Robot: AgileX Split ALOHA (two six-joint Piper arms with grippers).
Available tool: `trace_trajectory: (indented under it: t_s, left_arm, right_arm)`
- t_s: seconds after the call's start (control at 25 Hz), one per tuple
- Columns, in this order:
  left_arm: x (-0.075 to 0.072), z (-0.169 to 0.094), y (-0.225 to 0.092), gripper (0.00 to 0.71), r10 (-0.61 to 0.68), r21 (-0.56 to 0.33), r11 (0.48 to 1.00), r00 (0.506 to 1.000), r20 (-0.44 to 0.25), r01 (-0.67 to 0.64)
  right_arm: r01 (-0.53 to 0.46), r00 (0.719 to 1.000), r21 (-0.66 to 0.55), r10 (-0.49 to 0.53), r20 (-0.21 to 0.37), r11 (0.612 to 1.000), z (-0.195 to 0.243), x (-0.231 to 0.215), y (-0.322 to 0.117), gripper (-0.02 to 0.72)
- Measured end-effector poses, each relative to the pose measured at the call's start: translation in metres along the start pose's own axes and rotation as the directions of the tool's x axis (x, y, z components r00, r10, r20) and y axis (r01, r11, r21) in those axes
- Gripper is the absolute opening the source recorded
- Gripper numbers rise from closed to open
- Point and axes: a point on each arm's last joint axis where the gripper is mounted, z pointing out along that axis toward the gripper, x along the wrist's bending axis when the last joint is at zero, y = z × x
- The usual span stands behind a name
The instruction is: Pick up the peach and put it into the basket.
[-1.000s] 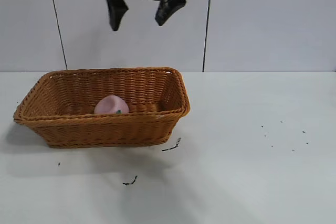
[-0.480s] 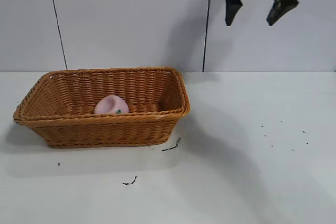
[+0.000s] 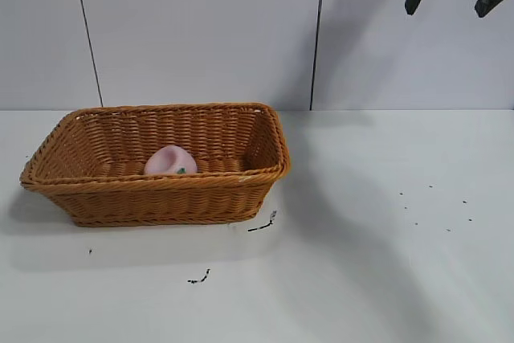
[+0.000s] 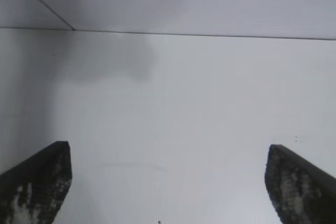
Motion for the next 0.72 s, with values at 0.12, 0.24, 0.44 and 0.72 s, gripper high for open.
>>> trace_trajectory:
  t_s: [0.12,0.24,0.44,0.72]
  left_arm:
    - [0.0,0.0,0.0,0.693,0.0,0.0,1.0,1.0,0.0,0.0]
    - [0.0,0.0,0.0,0.693,0.0,0.0,1.0,1.0,0.0,0.0]
    - [0.0,0.0,0.0,0.693,0.0,0.0,1.0,1.0,0.0,0.0]
    - [0.0,0.0,0.0,0.693,0.0,0.0,1.0,1.0,0.0,0.0]
  right_arm:
    - [0.0,1.0,0.009,0.0,0.0,1.0,-0.038,0.003,-0.041,0.696]
    - [-0.001,1.0,0.025,0.001,-0.001,1.0,-0.065,0.005,-0.089,0.696]
    - [-0.001,1.0,0.064,0.001,-0.002,0.998,-0.085,0.009,-0.181,0.696]
    - [-0.013,1.0,-0.053,0.013,0.003,0.999,-0.083,0.014,-0.297,0.696]
